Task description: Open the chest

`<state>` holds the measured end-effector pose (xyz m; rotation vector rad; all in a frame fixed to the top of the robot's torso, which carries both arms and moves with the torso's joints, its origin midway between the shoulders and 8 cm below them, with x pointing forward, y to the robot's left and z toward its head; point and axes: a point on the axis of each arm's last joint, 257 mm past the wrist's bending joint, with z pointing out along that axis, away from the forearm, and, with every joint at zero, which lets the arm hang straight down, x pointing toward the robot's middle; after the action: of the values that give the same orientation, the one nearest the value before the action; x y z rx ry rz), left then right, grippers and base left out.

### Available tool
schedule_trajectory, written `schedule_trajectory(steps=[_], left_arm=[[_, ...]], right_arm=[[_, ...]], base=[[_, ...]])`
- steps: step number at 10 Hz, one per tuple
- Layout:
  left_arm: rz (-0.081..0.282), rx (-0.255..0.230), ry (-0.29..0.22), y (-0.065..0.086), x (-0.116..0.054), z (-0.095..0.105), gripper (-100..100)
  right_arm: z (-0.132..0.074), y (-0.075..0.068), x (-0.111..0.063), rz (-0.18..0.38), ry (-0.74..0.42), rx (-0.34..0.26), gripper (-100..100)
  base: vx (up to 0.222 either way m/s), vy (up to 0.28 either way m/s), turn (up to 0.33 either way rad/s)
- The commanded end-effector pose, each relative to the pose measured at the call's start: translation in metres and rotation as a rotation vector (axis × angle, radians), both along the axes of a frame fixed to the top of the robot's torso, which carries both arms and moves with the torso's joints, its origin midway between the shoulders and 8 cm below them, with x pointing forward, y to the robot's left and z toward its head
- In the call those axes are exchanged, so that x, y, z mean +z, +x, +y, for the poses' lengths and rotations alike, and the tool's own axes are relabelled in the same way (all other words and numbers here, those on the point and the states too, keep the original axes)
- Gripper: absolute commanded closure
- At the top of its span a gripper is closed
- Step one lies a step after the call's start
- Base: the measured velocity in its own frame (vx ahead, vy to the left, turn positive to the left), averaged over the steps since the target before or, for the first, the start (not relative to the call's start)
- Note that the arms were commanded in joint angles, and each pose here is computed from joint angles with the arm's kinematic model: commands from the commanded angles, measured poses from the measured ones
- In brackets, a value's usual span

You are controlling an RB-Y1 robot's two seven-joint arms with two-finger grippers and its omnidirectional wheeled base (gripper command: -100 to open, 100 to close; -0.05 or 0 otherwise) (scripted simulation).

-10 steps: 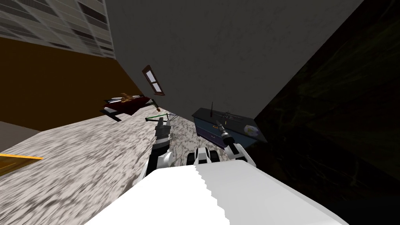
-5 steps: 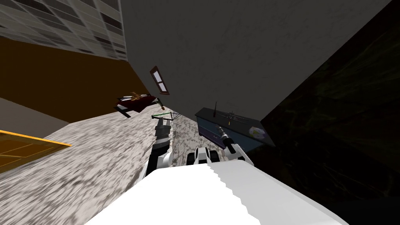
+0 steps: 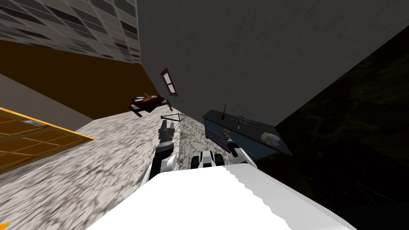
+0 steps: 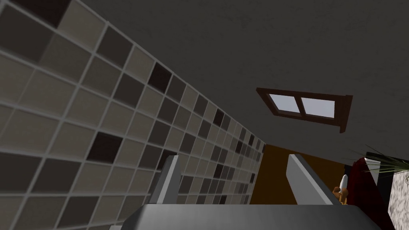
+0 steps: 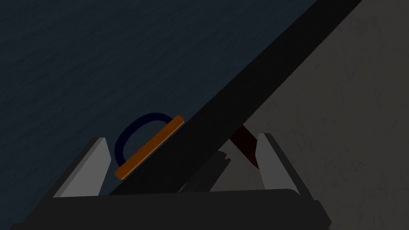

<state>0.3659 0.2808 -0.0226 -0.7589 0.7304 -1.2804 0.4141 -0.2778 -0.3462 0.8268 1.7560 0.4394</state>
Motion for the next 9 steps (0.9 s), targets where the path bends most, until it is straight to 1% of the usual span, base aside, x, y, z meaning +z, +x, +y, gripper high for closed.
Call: schedule_trajectory(steps=[1, 2, 3, 4, 5, 6, 7, 8, 9], left_arm=[[0.000, 0.000, 0.000, 0.000, 0.000, 0.000, 0], [0.000, 0.000, 0.000, 0.000, 0.000, 0.000, 0], [0.000, 0.000, 0.000, 0.000, 0.000, 0.000, 0], [0.000, 0.000, 0.000, 0.000, 0.000, 0.000, 0], [0.000, 0.000, 0.000, 0.000, 0.000, 0.000, 0], [0.000, 0.000, 0.000, 0.000, 0.000, 0.000, 0], [0.000, 0.000, 0.000, 0.000, 0.000, 0.000, 0], [0.000, 0.000, 0.000, 0.000, 0.000, 0.000, 0], [0.000, 0.000, 0.000, 0.000, 0.000, 0.000, 0]], right_arm=[[-0.019, -0.010, -0.028, 0.090, -0.089, -0.034, -100], [-0.026, -0.016, -0.043, 0.136, -0.149, -0.038, -100], [-0.032, -0.020, -0.050, 0.160, -0.171, -0.051, -100], [-0.037, -0.023, -0.053, 0.175, -0.176, -0.068, -100], [-0.046, -0.031, -0.070, 0.228, -0.243, -0.073, -100], [-0.053, -0.036, -0.074, 0.249, -0.261, -0.092, -100], [-0.063, -0.045, -0.089, 0.300, -0.318, -0.102, -100], [-0.072, -0.051, -0.093, 0.327, -0.350, -0.124, -100], [-0.081, -0.059, -0.103, 0.370, -0.394, -0.139, -100]], base=[[-0.006, 0.021, 0.147], [-0.010, 0.034, 0.230], [-0.005, 0.031, 0.110], [-0.001, 0.013, -0.012], [0.000, 0.024, 0.220], [0.000, 0.021, 0.126], [0.001, 0.027, 0.185], [0.001, 0.024, 0.108], [-0.001, 0.033, 0.210]])
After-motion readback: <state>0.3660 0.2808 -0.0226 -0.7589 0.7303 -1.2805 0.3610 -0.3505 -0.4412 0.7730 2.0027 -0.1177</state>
